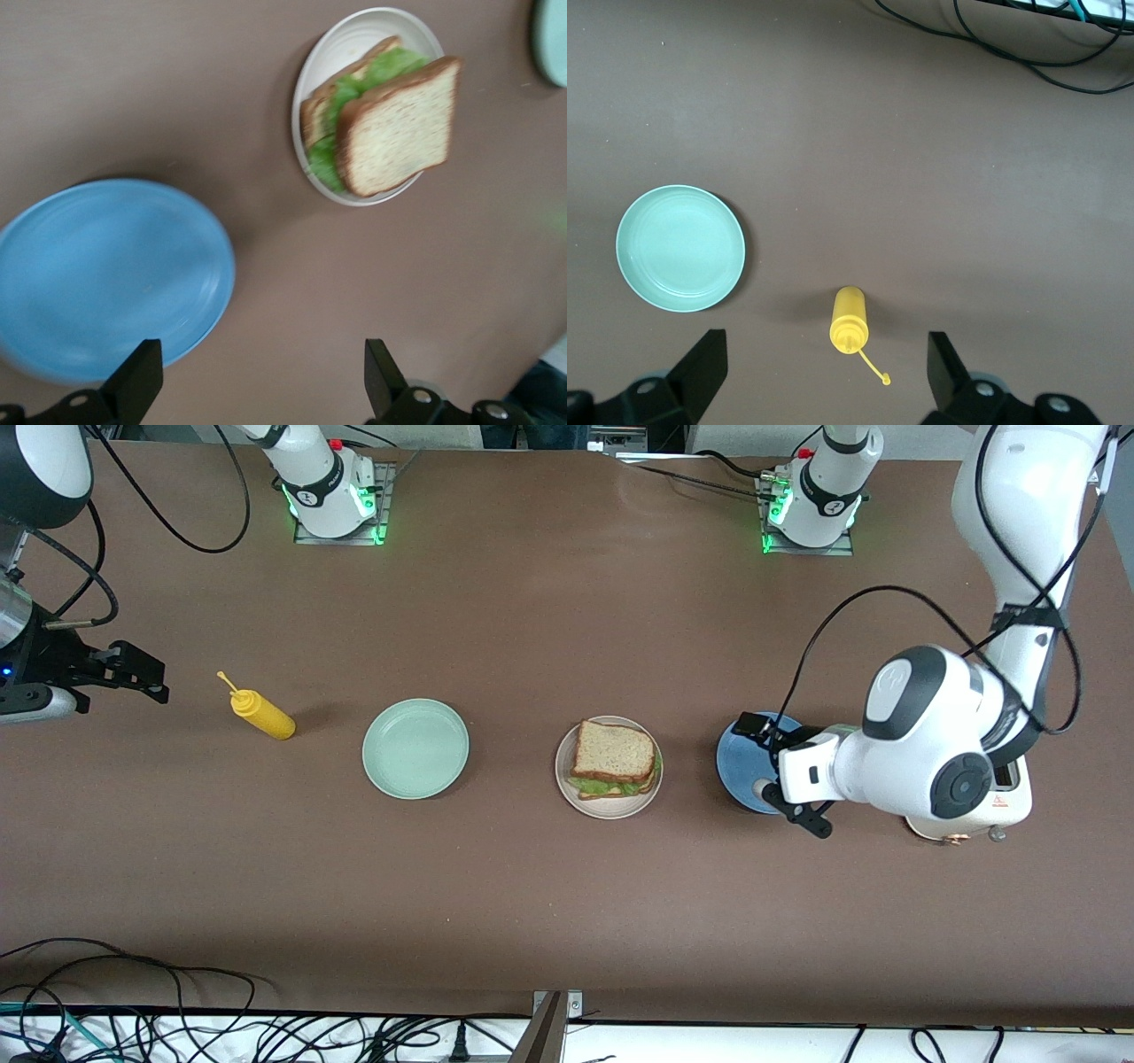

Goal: Make sandwich on beige plate with both arms

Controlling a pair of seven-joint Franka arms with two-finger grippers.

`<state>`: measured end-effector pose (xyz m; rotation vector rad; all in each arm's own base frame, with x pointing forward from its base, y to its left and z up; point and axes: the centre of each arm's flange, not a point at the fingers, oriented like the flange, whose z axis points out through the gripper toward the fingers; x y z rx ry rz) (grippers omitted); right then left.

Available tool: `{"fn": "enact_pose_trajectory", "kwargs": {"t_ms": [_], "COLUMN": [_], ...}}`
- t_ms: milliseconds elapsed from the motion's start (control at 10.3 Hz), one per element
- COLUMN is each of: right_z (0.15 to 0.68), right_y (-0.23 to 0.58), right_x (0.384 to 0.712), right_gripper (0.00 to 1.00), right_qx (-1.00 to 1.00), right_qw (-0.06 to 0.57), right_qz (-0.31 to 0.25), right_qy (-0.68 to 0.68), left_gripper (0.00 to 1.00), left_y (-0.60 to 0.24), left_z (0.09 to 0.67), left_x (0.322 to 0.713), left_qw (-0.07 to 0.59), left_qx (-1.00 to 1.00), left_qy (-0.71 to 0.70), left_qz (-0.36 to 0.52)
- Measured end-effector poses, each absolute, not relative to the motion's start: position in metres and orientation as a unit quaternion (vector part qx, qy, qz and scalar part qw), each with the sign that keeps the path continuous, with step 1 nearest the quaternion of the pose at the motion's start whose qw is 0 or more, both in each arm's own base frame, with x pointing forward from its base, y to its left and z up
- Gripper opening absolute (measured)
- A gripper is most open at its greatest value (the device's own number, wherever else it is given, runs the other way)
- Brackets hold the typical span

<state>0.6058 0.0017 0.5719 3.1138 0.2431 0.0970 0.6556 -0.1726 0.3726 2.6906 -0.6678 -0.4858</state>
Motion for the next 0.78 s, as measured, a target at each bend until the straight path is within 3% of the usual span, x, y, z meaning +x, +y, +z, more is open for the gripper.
{"fn": "enact_pose_trajectory", "kwargs": {"t_ms": [292, 778], "right_z": [0.572, 0.571], "right_y": [0.002, 0.002], "right_x": [0.606, 0.606], "right_gripper": [1.00, 1.00], "right_qx": [0.996, 0.996], "right_qw": [0.008, 0.008], "right_qz": [0.031, 0.031], "right_qy": [0.078, 0.078], "left_gripper": [1.00, 1.00], "left_y": [-0.149, -0.093], "left_z": [0.434, 0.564], "left_x": [0.638, 0.585], "left_qw": [0.107, -0.039], "left_qx": [0.962, 0.986], "left_qy": [-0.189, -0.149], "left_qz": [-0.166, -0.067]}}
